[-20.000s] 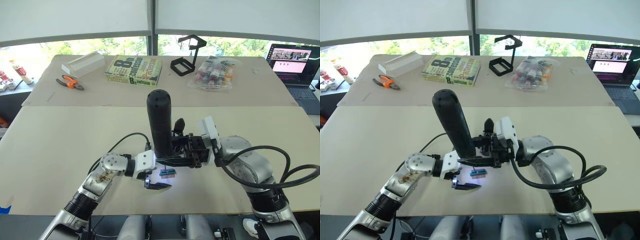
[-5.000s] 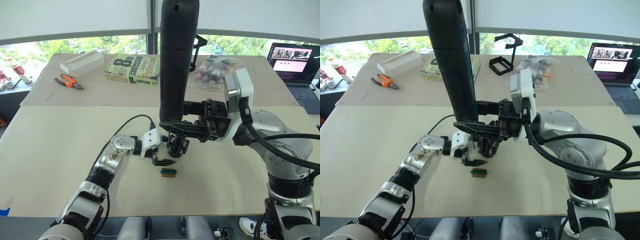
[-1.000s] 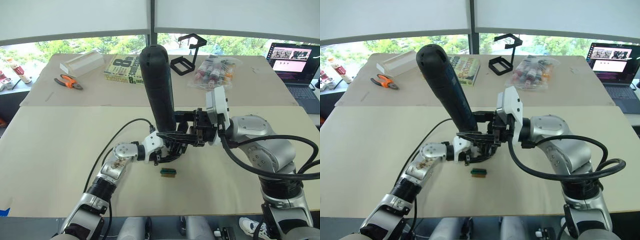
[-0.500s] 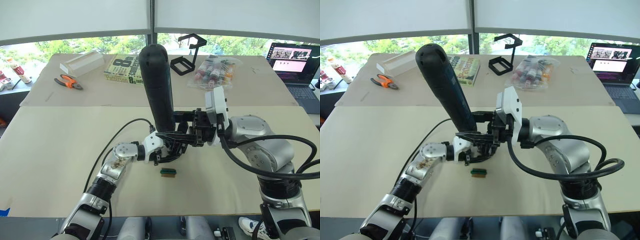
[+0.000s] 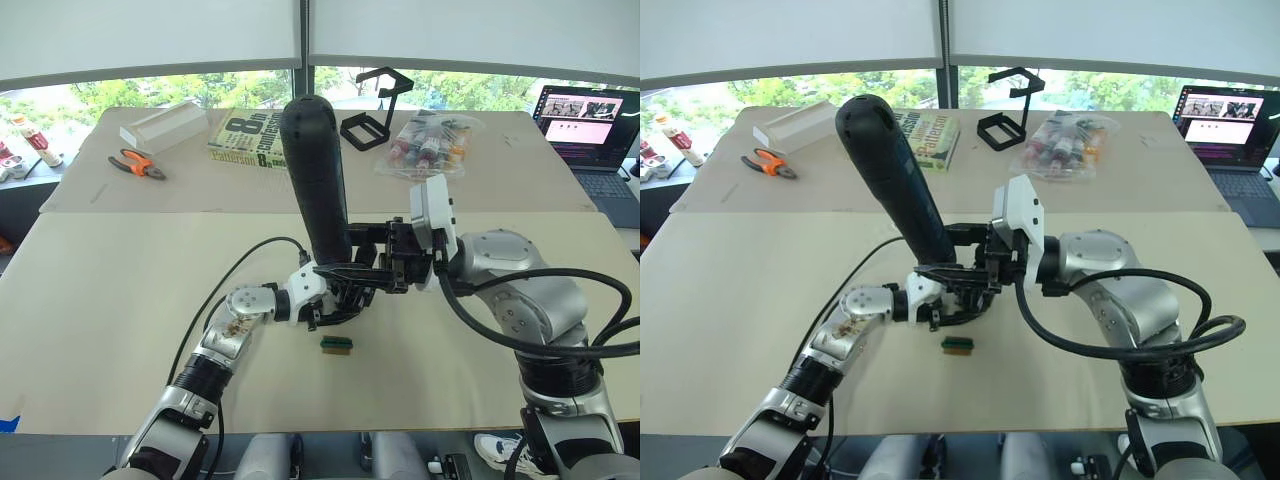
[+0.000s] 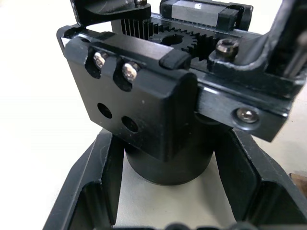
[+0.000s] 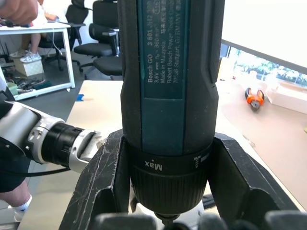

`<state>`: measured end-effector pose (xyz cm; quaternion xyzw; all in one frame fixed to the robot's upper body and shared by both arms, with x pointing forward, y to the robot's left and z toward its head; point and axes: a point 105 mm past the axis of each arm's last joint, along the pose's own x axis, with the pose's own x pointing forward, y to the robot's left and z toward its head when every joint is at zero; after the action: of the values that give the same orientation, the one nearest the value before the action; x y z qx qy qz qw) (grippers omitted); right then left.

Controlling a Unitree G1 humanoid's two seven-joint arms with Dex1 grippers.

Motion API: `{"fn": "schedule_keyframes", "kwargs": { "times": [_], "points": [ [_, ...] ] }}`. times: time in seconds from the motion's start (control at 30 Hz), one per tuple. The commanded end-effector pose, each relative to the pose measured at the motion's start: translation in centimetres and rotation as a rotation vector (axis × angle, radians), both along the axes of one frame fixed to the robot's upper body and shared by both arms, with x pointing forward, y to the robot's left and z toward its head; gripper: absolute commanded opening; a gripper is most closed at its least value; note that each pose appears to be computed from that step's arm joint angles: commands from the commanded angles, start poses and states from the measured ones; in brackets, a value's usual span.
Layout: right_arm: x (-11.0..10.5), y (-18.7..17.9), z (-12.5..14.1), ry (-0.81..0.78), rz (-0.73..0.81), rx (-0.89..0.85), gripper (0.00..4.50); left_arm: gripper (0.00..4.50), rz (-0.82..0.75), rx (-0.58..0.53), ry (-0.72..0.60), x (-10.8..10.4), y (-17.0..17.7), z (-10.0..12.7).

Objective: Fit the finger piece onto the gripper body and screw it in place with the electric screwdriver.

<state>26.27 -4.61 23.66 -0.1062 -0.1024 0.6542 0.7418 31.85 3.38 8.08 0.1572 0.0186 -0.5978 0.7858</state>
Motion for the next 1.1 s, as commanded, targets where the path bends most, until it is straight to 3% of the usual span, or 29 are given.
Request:
{"fn": "schedule_keyframes", "kwargs": {
  "times": [0.03, 0.4, 0.8, 1.1],
  "points": [
    [-0.5, -0.2, 1.5, -0.080, 0.016, 0.032, 1.89, 2.28, -0.033, -0.018, -0.044, -0.3, -0.5, 1.2],
    [-0.2, -0.3, 0.4, -0.030, -0.014, 0.038, 1.89, 2.28, -0.032, -0.018, -0.044, -0.2, -0.6, 1.2],
    [2.0, -1.6, -2.8, 0.030, -0.106, -0.007, 1.89, 2.28, -0.024, -0.017, -0.044, 0.2, -0.5, 1.3],
    [2.7, -1.8, -3.7, 0.065, -0.119, -0.028, 1.89, 2.28, -0.014, -0.019, -0.048, 0.5, -0.5, 1.4]
  ]
}}
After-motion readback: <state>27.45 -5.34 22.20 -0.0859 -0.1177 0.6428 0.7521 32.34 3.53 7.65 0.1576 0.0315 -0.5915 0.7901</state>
